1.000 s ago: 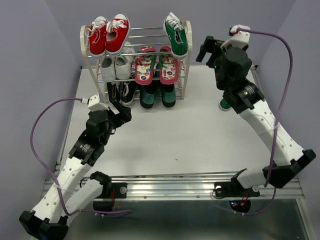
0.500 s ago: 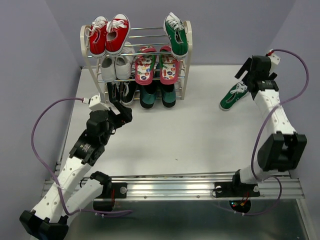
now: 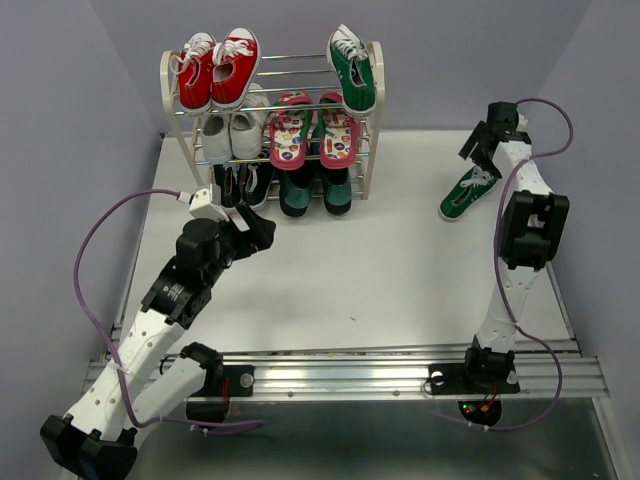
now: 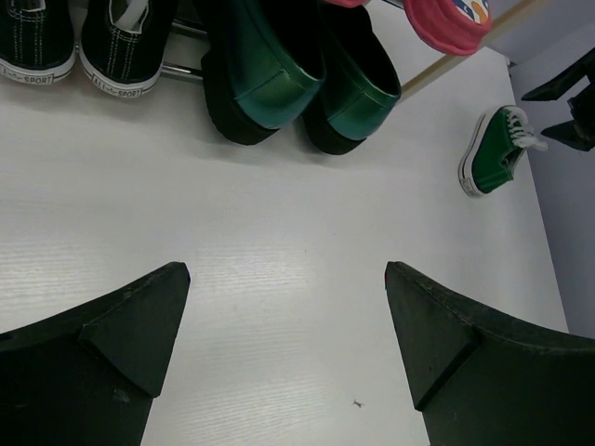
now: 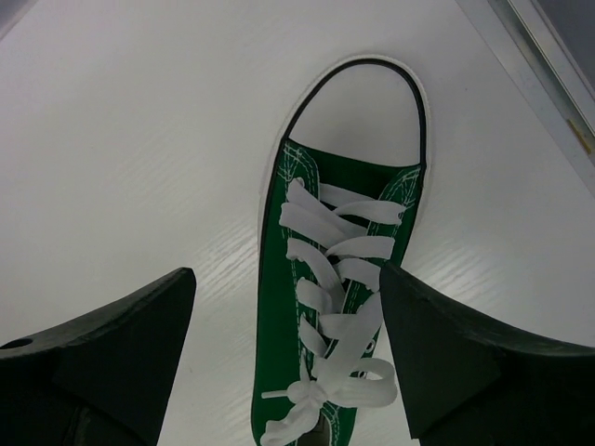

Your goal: Place and organize the shoes onto the shoe shelf

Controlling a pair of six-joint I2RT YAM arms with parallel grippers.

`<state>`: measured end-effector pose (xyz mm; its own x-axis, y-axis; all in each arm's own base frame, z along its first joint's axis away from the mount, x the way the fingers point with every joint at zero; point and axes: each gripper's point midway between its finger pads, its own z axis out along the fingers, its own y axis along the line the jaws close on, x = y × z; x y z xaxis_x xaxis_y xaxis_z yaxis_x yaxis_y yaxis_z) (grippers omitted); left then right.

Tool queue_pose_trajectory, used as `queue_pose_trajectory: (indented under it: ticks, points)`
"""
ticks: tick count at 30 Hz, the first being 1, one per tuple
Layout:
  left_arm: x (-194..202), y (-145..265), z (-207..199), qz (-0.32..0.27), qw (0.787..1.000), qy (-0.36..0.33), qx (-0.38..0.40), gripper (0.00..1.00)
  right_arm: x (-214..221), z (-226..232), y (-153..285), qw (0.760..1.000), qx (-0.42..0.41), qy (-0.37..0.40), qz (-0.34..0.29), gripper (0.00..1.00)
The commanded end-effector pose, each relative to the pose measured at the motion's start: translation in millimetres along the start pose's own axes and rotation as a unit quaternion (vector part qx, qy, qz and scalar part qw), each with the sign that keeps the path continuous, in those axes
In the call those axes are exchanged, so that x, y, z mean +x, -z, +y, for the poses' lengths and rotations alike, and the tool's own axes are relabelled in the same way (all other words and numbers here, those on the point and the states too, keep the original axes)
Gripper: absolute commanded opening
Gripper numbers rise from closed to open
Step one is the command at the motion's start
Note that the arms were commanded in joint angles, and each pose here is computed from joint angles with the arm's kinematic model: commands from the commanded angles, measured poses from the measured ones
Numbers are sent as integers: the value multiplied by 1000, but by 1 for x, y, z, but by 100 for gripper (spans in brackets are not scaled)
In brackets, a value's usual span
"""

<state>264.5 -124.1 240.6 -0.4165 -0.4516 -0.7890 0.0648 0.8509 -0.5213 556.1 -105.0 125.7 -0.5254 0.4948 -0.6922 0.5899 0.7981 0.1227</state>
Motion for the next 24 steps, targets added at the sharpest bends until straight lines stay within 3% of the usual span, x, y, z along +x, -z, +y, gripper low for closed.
queue_pose_trajectory:
  ticks: [1,7,9,11,12,15,22,23,24]
  points:
    - [-3,-1,-17,1,999,-12,43,99,1,-15,2,999,36,-2,11,83]
    - [-3,0,-17,-2,999,-13,43,99,29,-36,-2,996,77,7,37,77]
    - [-7,2,-15,-10,999,-10,38,99,41,-35,-4,996,68,7,55,69]
    - [-8,4,-15,-14,999,-10,37,99,45,-33,-5,996,62,6,61,45]
    - [-9,6,-15,-17,999,-7,38,99,45,-32,-2,996,57,8,62,20]
    - [-7,7,-16,-13,999,-6,45,99,40,-16,15,997,-2,27,68,1]
    - [7,0,-19,-9,997,12,70,99,76,15,100,994,-88,33,61,1]
    - [12,-1,-24,5,996,11,84,99,111,20,108,990,-97,49,86,1]
    - [12,-3,-25,5,996,11,87,99,110,28,130,989,-119,47,67,1]
